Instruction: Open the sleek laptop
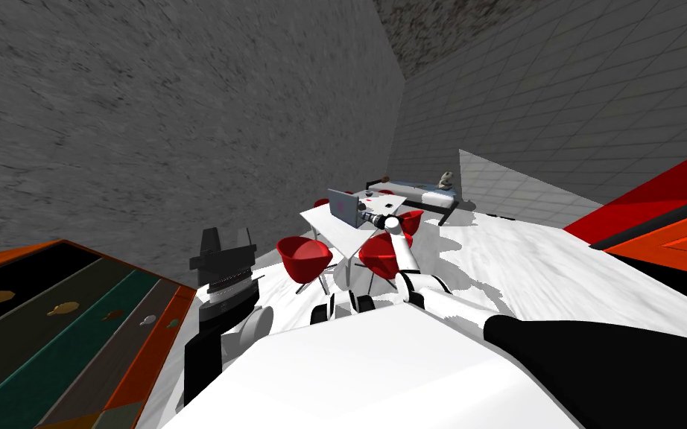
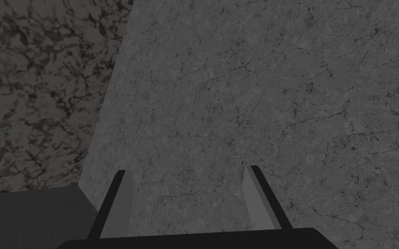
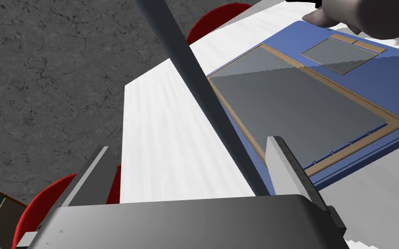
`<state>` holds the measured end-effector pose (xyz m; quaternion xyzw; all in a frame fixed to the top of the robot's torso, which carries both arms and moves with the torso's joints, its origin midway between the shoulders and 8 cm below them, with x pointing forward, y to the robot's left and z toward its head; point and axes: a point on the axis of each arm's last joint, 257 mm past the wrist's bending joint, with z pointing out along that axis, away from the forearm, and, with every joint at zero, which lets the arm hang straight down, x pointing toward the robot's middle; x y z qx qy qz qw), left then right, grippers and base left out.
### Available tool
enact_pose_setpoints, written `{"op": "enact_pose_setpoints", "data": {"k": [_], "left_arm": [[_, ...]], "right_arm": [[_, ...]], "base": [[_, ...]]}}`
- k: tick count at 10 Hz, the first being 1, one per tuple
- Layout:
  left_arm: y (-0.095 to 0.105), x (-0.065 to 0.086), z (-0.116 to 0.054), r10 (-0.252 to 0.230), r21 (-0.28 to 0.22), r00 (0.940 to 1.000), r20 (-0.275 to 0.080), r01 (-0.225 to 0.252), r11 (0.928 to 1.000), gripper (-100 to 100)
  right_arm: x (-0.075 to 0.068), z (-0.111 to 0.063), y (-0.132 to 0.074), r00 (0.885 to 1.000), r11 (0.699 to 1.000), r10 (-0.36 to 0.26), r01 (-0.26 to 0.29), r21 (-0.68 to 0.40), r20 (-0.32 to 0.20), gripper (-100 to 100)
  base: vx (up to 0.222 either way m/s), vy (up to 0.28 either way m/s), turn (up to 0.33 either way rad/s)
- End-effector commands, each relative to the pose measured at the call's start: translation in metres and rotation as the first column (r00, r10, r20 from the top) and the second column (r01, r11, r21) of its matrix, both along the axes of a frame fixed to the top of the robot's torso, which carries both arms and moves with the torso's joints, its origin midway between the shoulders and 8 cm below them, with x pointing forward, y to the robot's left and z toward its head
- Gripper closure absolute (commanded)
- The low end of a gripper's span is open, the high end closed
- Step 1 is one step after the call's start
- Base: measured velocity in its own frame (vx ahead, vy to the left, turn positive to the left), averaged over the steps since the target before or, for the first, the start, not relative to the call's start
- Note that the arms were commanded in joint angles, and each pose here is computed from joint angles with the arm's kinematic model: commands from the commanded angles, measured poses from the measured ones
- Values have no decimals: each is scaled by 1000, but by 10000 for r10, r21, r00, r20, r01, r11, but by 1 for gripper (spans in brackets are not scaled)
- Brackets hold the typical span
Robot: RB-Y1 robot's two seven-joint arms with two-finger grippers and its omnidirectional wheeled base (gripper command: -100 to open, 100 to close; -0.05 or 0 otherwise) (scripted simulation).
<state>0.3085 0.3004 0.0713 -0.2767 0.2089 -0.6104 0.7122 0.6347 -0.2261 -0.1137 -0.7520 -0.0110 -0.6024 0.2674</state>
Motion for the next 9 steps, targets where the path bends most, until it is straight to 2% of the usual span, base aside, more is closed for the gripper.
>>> {"op": "enact_pose_setpoints", "data": {"k": [1, 5, 8, 9], "left_arm": [[0, 0, 0, 0, 0, 10000, 0, 0, 10000, 0], [0, 0, 0, 0, 0, 10000, 0, 0, 10000, 0], [0, 0, 0, 0, 0, 10000, 0, 0, 10000, 0], [0, 0, 0, 0, 0, 10000, 0, 0, 10000, 0]], "right_arm": [[6, 22, 10, 9983, 9922, 524, -489, 1148, -271, -100], [11, 59, 19, 9905, 9565, 1296, -1127, 2693, -458, -100], [12, 85, 16, 9842, 9273, 1711, -1455, 3448, -448, -100], [12, 78, 17, 9860, 9351, 1608, -1377, 3267, -444, -100]], "base": [[51, -27, 42], [62, -30, 32], [45, -19, 22], [0, 0, 0]]}}
